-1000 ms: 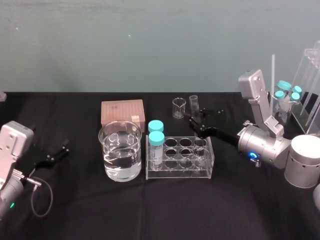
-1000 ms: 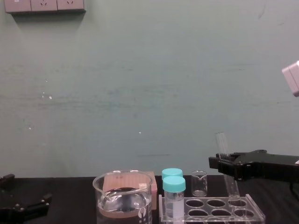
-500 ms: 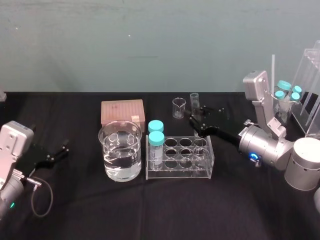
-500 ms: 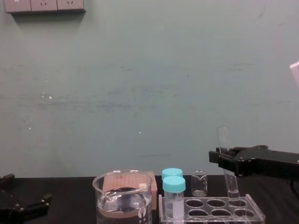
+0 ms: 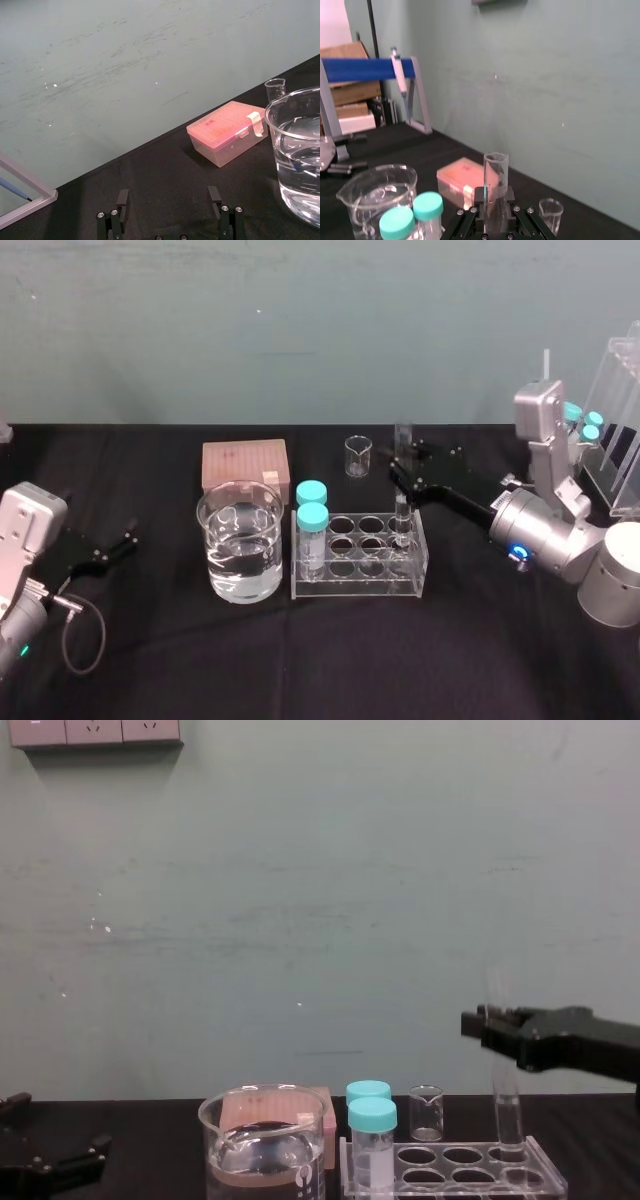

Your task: Hold the test tube with one hand and immerse one end into the beaker, then return it to the test tube rack.

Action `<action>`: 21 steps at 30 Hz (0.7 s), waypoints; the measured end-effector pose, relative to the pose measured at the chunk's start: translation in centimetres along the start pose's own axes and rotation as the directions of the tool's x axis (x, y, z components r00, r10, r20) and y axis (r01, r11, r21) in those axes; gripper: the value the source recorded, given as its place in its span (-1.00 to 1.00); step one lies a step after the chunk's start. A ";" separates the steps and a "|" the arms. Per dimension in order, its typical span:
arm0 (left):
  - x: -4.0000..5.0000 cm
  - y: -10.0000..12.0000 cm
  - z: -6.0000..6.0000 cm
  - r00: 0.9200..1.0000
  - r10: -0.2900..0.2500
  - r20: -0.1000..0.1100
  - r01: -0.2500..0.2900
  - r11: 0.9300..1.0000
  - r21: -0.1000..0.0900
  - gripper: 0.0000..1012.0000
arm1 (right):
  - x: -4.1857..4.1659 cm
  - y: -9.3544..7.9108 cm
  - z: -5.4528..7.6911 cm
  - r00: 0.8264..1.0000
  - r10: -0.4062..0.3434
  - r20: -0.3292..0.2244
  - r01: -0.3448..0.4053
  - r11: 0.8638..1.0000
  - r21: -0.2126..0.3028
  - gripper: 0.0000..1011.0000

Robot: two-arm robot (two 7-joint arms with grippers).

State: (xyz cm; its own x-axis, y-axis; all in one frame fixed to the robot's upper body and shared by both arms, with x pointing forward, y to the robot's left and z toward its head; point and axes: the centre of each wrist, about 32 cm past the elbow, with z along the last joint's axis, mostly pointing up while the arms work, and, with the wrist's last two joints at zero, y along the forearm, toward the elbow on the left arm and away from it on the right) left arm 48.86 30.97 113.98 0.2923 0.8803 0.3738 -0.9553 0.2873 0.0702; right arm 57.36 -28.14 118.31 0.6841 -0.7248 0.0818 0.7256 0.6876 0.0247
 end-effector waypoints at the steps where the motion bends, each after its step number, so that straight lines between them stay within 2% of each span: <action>1: 0.00 0.0 0.0 1.000 0.000 0.000 0.000 1.000 0.000 0.98 | 0.01 0.0 0.1 1.000 0.000 0.001 0.000 1.000 0.009 -0.55; 8: 0.00 0.0 0.0 1.000 0.000 0.000 0.000 1.000 0.000 0.98 | 0.19 -0.1 1.7 1.000 0.007 0.007 -0.007 0.996 0.091 -0.55; 11: 0.00 0.0 0.0 1.000 0.000 0.000 0.000 1.000 0.000 0.98 | 0.38 -0.1 2.7 1.000 0.009 0.015 -0.011 0.991 0.130 -0.55; 15: 0.00 0.0 0.0 1.000 0.000 0.000 0.000 1.000 0.000 0.98 | 0.77 -0.2 4.6 0.999 0.006 0.037 -0.012 0.983 0.184 -0.55; 16: 0.00 0.0 0.0 1.000 0.000 0.000 0.000 1.000 0.000 0.98 | 0.77 -0.2 4.6 0.999 0.006 0.037 -0.012 0.983 0.184 -0.55; 19: 0.00 0.0 0.0 1.000 0.000 0.000 0.000 1.000 0.000 0.98 | 1.03 -0.4 6.0 0.999 -0.007 0.051 -0.004 0.978 0.208 -0.55; 21: 0.00 0.0 0.0 1.000 0.000 0.000 0.000 1.000 0.000 0.98 | 1.11 -0.5 6.4 0.998 -0.011 0.057 -0.001 0.977 0.215 -0.55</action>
State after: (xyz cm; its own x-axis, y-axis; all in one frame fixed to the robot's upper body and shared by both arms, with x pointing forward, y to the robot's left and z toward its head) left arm 48.86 30.97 113.98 0.2923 0.8803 0.3737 -0.9552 0.2873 0.0703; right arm 57.26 -29.03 124.79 0.6706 -0.7289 0.1381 0.6918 0.6816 0.2382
